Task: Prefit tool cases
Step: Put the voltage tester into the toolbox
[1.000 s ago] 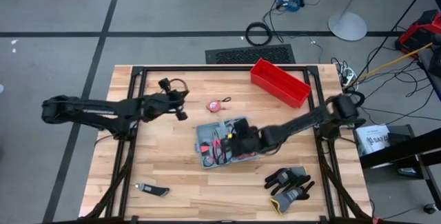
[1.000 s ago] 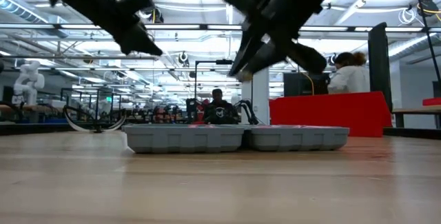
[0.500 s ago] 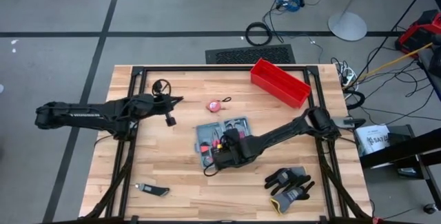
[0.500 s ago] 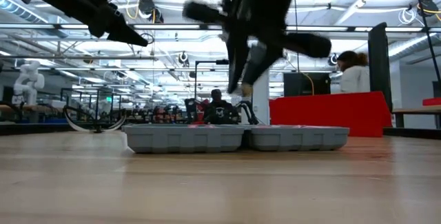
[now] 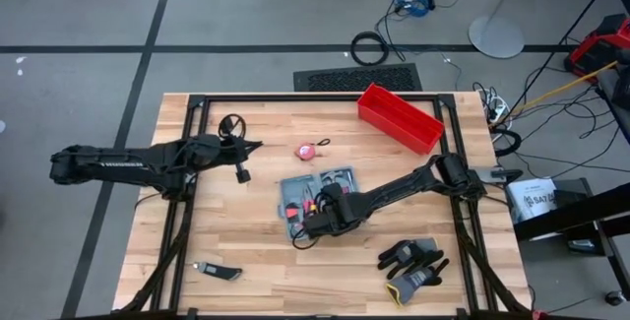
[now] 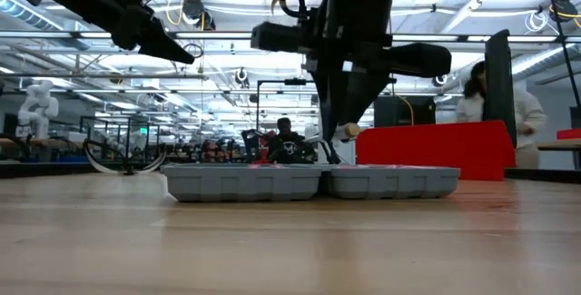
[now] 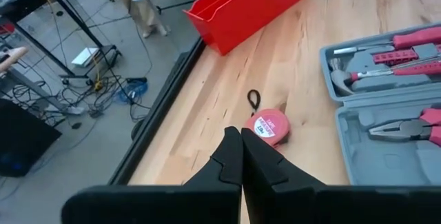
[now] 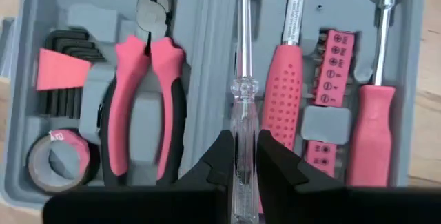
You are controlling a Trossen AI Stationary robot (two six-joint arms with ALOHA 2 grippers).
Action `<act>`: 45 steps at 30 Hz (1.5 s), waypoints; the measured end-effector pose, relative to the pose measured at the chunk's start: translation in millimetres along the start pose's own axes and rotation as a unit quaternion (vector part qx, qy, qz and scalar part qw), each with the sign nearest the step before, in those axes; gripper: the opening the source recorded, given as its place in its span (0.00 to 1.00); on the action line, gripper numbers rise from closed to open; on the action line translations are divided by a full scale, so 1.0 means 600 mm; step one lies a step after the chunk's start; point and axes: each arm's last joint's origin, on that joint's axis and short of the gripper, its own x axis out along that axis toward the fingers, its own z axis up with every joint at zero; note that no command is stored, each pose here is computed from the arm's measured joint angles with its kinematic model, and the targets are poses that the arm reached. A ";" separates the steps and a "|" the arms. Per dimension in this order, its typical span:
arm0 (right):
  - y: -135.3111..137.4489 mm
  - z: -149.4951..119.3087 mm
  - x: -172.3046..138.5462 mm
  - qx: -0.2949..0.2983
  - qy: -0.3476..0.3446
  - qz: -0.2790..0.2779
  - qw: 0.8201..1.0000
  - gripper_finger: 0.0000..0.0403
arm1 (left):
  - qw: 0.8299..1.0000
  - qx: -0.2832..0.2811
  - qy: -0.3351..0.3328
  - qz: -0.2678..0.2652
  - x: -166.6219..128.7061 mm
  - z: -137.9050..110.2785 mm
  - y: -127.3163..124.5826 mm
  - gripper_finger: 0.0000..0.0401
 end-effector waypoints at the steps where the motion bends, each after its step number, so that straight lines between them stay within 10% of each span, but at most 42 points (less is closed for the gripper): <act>1: -0.001 0.001 -0.001 -0.003 0.002 -0.001 1.000 0.08 | 1.000 0.000 0.000 0.000 0.000 0.000 0.000 0.00; 27: 0.011 0.007 0.051 -0.047 0.058 -0.011 0.997 0.08 | 1.000 0.004 -0.001 0.001 0.000 0.000 0.000 0.00; 36: 0.010 0.009 0.048 -0.045 0.066 -0.009 0.997 0.42 | 1.000 0.004 -0.001 0.001 0.000 0.000 0.000 0.00; 45: 0.004 0.028 0.001 -0.064 0.037 0.023 0.997 0.43 | 0.999 0.013 0.006 0.028 0.000 0.000 0.003 0.00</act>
